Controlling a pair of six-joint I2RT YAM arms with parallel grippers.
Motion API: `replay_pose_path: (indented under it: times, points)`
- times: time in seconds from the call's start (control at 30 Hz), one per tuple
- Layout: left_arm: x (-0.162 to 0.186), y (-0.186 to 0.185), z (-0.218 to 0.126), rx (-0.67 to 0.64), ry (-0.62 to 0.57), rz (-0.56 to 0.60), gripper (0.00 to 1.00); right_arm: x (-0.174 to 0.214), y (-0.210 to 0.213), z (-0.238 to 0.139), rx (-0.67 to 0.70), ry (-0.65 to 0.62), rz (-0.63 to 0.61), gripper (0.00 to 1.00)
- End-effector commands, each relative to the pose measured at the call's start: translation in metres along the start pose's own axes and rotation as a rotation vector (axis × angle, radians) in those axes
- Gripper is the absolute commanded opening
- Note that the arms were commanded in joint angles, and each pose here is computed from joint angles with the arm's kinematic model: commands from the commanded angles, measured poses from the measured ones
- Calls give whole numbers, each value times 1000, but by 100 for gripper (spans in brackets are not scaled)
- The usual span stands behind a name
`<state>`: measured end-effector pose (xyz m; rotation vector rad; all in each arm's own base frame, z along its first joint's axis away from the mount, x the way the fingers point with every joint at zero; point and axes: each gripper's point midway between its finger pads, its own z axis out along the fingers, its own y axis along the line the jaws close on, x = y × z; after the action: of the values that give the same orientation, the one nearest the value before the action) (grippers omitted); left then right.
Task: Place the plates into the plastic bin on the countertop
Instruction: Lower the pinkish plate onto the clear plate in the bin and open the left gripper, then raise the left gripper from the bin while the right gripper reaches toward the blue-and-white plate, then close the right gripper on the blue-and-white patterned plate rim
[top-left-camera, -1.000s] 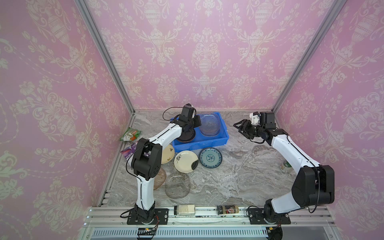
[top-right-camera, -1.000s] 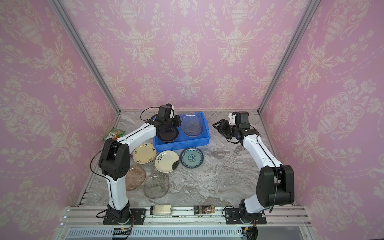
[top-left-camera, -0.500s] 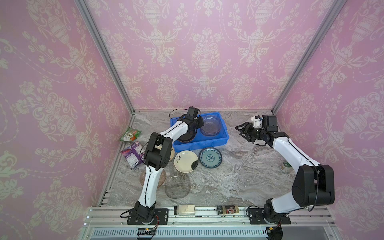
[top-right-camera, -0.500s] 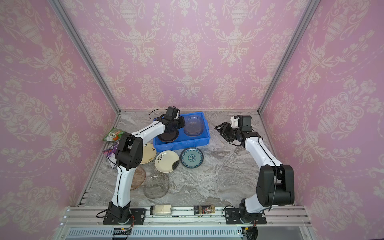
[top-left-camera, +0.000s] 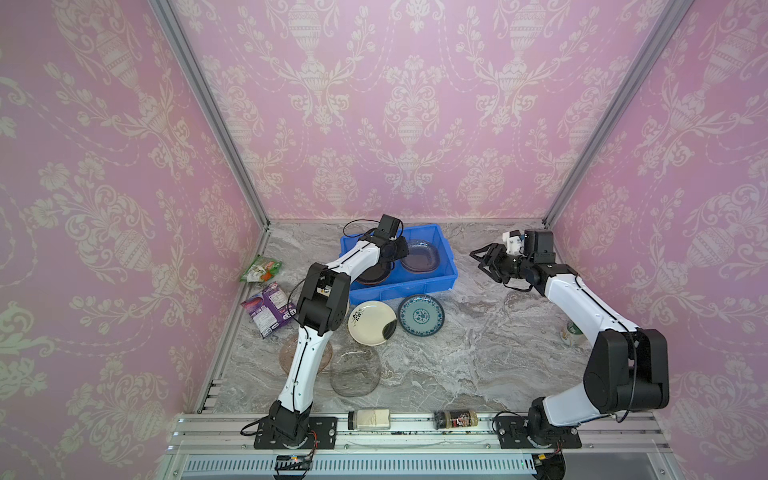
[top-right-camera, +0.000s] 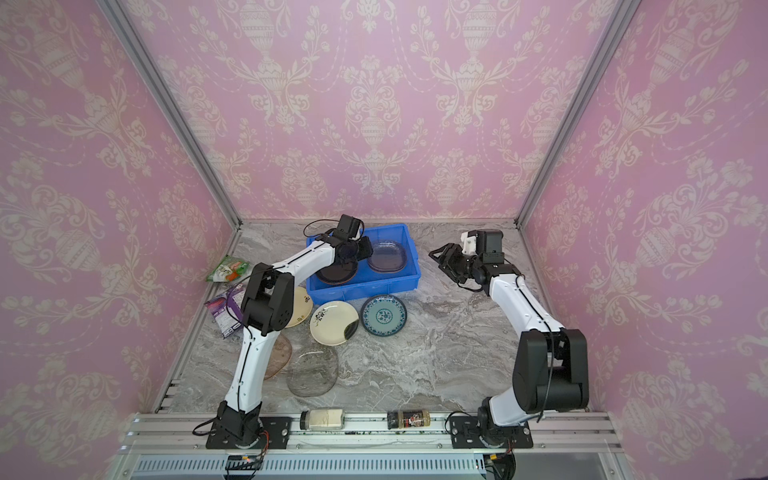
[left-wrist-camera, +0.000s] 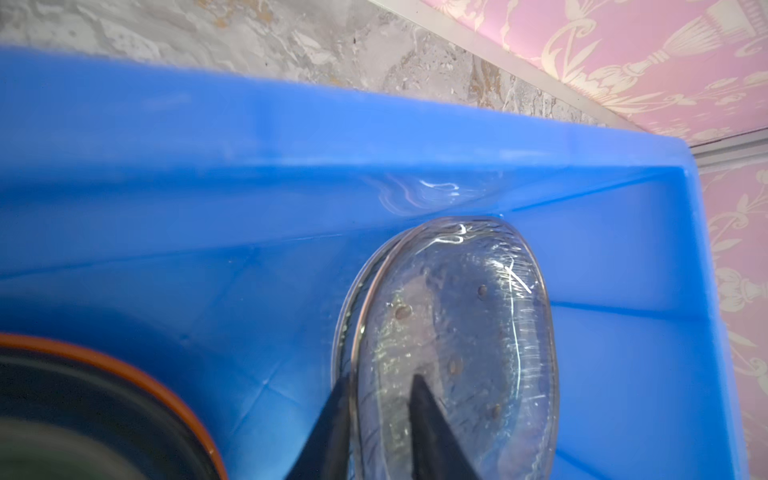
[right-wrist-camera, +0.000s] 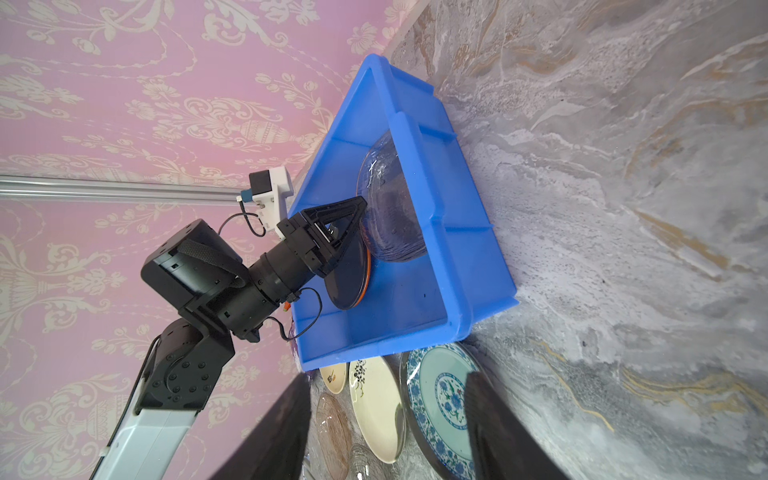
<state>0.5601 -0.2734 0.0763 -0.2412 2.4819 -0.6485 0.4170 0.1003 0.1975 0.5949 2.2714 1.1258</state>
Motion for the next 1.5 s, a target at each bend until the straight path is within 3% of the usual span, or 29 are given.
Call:
replay_pose_path:
  times: [0.0, 0.33, 0.47, 0.53, 0.8, 1.03, 1.47]
  points:
    - [-10, -6, -6, -14, -15, 46, 42, 3, 4, 1, -20, 7, 10, 60]
    - [-33, -24, -32, -18, -54, 119, 49, 10, 12, 1, -6, 17, -33, 59]
    - [-37, -38, -56, -8, -92, 166, 78, 23, 17, 1, 14, 33, -96, 56]
    - [-40, -50, -78, 22, -124, 182, 99, 36, 17, 0, 37, 43, -146, 55]
    - [-20, -64, -162, 177, -206, 176, 99, 100, -13, 5, 43, 103, -171, 53]
    - [27, -41, -212, 201, -185, 194, 99, 131, -54, 10, 58, 135, -125, 50]
    - [95, -17, -229, 251, -31, 178, 99, 165, -83, 39, 76, 205, -114, 41]
